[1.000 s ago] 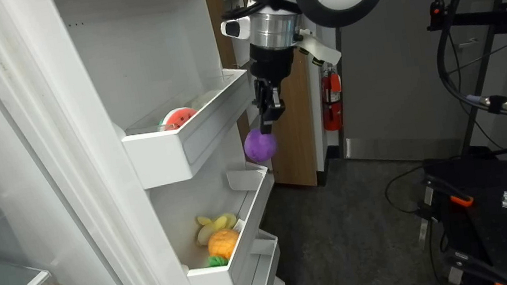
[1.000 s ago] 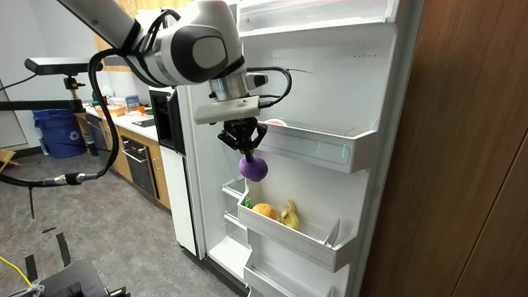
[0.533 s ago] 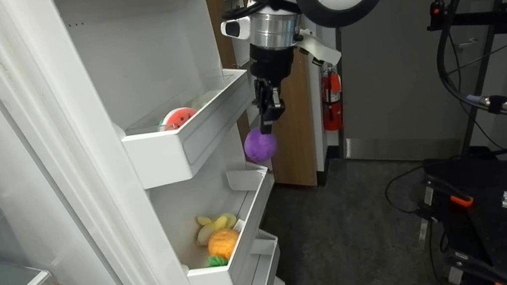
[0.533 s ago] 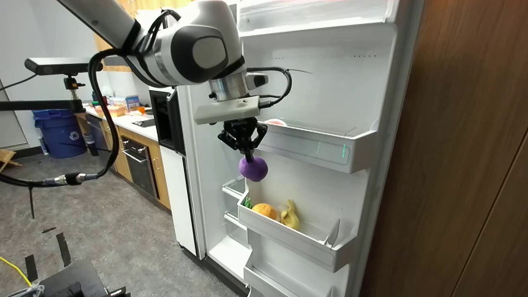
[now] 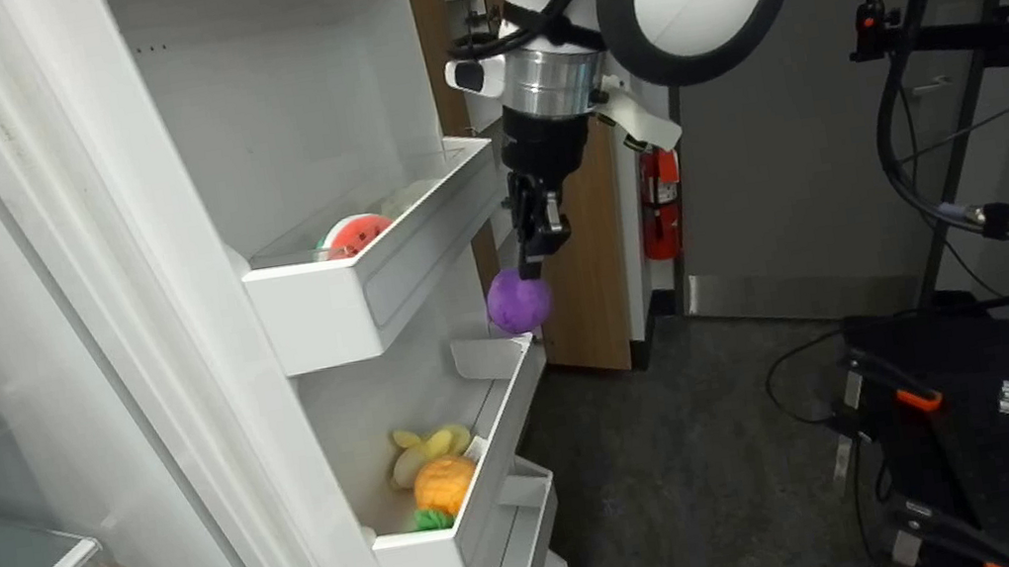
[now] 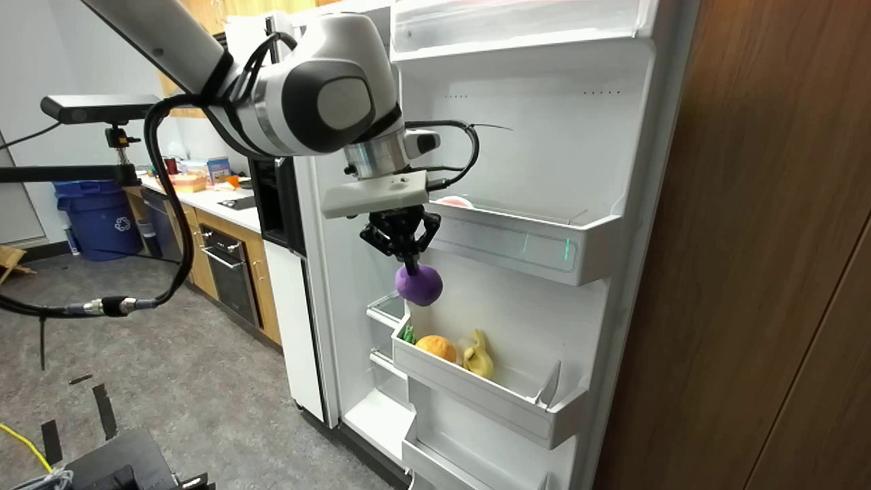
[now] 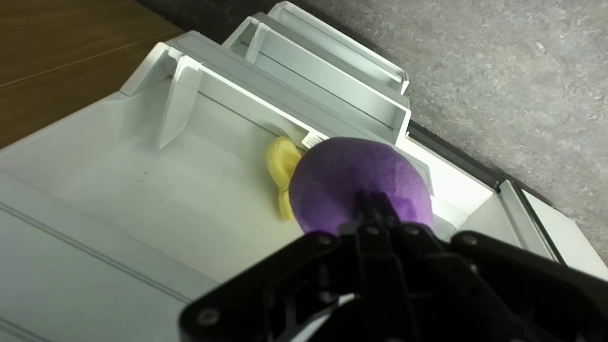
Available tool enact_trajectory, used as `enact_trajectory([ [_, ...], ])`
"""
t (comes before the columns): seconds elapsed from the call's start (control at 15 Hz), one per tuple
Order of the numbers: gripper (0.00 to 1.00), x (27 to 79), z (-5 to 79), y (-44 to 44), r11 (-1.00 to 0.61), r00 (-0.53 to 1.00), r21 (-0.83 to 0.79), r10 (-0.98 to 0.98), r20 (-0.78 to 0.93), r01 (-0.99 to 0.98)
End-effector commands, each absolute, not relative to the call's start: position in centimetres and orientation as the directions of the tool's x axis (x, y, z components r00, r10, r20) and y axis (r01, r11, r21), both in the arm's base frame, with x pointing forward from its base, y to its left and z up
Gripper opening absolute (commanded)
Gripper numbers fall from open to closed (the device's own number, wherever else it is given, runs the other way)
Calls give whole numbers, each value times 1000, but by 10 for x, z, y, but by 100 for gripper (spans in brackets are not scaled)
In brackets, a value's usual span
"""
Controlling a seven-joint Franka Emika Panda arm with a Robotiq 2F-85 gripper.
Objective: Pick the purple ball and put in the side compartment of the fridge door
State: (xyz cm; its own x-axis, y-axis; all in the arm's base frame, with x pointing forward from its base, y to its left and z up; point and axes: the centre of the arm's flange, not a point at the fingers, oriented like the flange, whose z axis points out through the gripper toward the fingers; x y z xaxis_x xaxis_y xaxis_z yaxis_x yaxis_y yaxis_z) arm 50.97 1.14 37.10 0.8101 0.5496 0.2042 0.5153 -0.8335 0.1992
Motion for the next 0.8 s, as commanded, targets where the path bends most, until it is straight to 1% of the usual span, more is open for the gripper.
enact_trajectory([
  [0.0, 0, 500, 339, 20, -807, 778, 266, 584, 233, 526],
  [0.47, 0, 494, 291, 34, -718, 695, 455, 672, 255, 527],
  [0.73, 0, 494, 288, 27, -690, 685, 509, 688, 241, 514],
])
